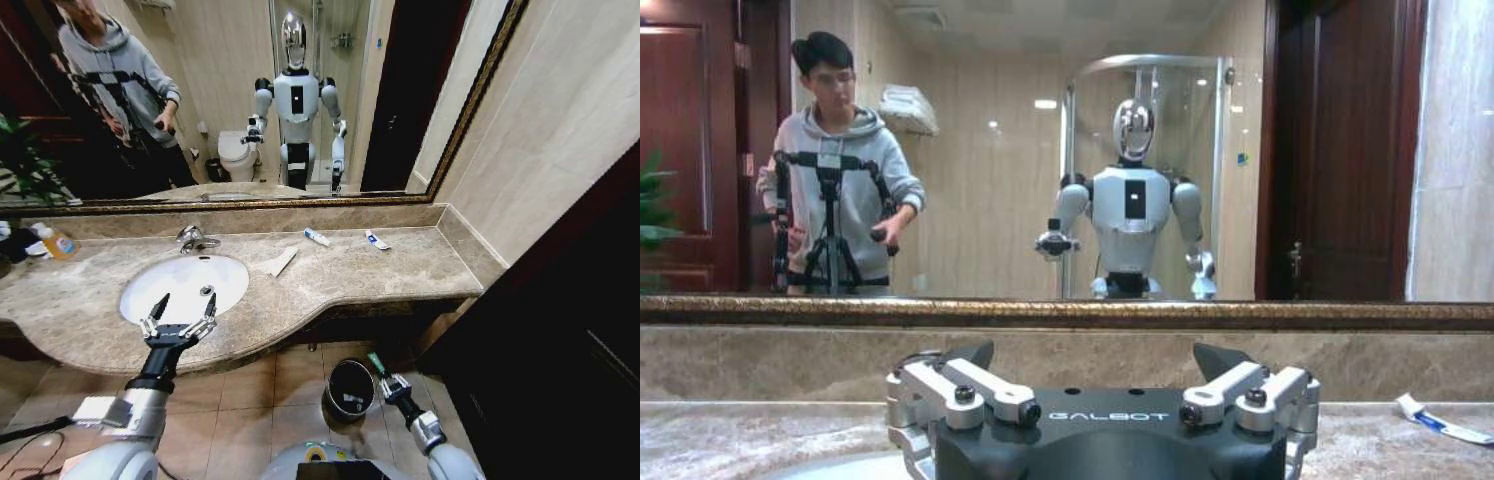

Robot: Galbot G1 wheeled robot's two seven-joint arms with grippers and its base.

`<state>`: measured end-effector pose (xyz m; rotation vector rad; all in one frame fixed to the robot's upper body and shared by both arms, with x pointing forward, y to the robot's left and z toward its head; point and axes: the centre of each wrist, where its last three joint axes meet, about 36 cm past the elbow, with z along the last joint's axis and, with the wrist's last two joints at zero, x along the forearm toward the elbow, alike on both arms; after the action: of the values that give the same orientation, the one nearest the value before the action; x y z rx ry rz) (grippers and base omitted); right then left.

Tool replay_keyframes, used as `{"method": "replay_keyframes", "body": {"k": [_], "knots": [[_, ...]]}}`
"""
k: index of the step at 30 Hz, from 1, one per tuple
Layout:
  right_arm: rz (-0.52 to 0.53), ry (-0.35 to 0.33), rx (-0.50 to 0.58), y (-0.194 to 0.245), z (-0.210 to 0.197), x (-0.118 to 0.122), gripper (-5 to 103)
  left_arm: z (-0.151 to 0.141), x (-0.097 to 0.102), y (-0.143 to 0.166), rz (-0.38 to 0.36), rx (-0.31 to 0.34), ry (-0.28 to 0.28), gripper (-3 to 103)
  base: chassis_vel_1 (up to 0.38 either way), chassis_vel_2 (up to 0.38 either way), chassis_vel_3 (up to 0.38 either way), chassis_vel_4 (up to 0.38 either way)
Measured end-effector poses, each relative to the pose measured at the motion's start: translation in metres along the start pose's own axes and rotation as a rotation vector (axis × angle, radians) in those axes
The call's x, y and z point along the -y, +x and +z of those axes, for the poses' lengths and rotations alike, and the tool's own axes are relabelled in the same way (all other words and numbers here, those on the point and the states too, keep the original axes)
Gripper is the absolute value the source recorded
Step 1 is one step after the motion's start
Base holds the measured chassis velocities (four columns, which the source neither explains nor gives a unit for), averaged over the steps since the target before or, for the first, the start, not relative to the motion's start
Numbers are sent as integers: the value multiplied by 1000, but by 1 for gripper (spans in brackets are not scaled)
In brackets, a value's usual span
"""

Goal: Pick up the trash from the sink and place it in the trash bin.

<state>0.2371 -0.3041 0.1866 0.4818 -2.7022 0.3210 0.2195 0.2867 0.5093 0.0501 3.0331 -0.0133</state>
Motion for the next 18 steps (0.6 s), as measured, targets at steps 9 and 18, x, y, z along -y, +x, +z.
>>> {"method": "replay_keyframes", "body": {"k": [9, 18], "knots": [[-123, 96, -144, -32, 32, -12, 21, 0, 0, 0, 0, 0, 0, 100, 0, 0, 0, 0], [-136, 111, -245, -80, 61, -32, 21, 0, 0, 0, 0, 0, 0, 100, 0, 0, 0, 0]]}}
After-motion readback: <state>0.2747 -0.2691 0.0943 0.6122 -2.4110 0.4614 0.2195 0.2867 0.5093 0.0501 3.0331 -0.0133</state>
